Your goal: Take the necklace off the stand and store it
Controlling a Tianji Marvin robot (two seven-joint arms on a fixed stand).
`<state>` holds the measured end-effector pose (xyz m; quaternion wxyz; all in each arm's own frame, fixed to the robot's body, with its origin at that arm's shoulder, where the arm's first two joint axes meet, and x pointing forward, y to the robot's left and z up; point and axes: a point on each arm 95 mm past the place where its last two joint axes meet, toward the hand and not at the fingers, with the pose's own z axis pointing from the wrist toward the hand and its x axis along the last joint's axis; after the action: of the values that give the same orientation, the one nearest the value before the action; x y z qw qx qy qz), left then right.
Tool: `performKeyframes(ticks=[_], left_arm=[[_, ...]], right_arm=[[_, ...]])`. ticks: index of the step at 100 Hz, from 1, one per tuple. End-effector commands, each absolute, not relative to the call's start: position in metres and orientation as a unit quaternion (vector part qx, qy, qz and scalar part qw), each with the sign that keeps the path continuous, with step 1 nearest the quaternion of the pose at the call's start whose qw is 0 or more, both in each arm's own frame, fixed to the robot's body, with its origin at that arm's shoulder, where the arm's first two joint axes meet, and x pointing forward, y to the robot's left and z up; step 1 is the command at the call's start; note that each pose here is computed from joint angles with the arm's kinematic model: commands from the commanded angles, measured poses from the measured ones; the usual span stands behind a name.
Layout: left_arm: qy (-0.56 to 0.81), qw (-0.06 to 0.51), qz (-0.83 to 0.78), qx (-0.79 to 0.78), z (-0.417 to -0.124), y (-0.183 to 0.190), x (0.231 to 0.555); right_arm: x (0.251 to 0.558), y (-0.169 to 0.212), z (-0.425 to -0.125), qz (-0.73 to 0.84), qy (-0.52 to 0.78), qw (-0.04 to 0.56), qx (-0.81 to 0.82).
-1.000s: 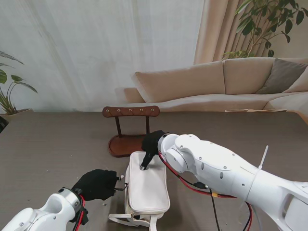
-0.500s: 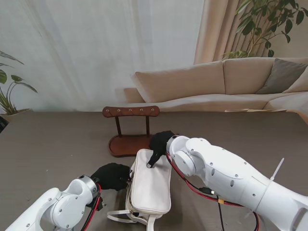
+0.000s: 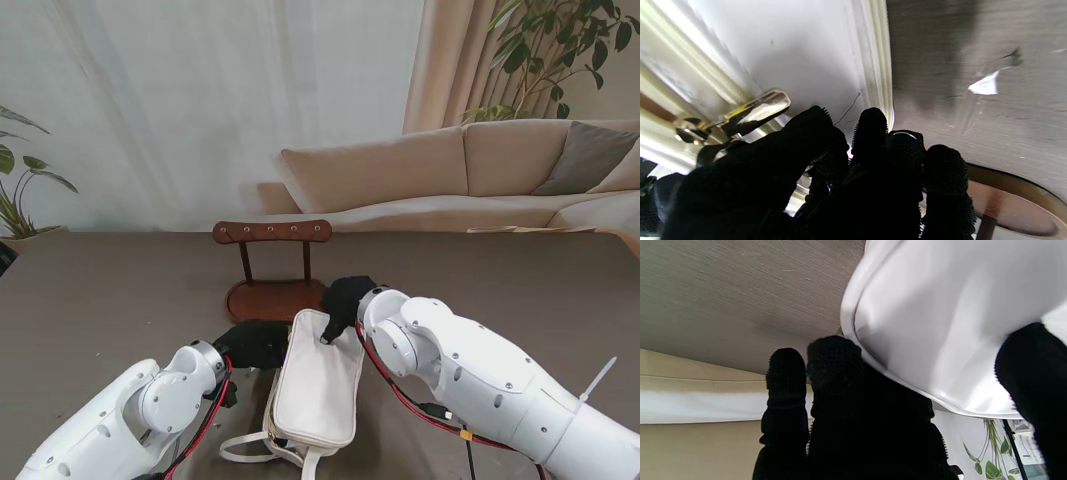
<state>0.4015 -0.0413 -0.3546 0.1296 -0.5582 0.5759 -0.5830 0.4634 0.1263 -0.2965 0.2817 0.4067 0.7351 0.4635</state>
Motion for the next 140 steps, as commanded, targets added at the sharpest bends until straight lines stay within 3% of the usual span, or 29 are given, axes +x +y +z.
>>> performKeyframes(ticks=[1,43,90,116,140], left_arm=[[0.574,0.116,-0.589,-0.557,-0.353,-0.051,0.406],[0.566,0.097,-0.602,-0.554,-0.358,-0.065,0.443],[0.561,0.064,-0.631,-0.532,-0.342,-0.086,0.494],[0.577,0.062,-0.622,-0.526,-0.339,-0.084,0.497],[0.6,0.076,-0.587,-0.539,-0.343,-0.062,0.474]], right_arm=[[0.456,0.123,-0.31,0.448,0.742,0.276,0.416],[0.451,0.112,-0.301,0.454,0.713,0.295,0.445],[0.441,0.089,-0.3,0.441,0.679,0.346,0.474],[0.435,0.078,-0.299,0.443,0.677,0.357,0.467],[0.43,0.076,-0.281,0.506,0.676,0.365,0.392]])
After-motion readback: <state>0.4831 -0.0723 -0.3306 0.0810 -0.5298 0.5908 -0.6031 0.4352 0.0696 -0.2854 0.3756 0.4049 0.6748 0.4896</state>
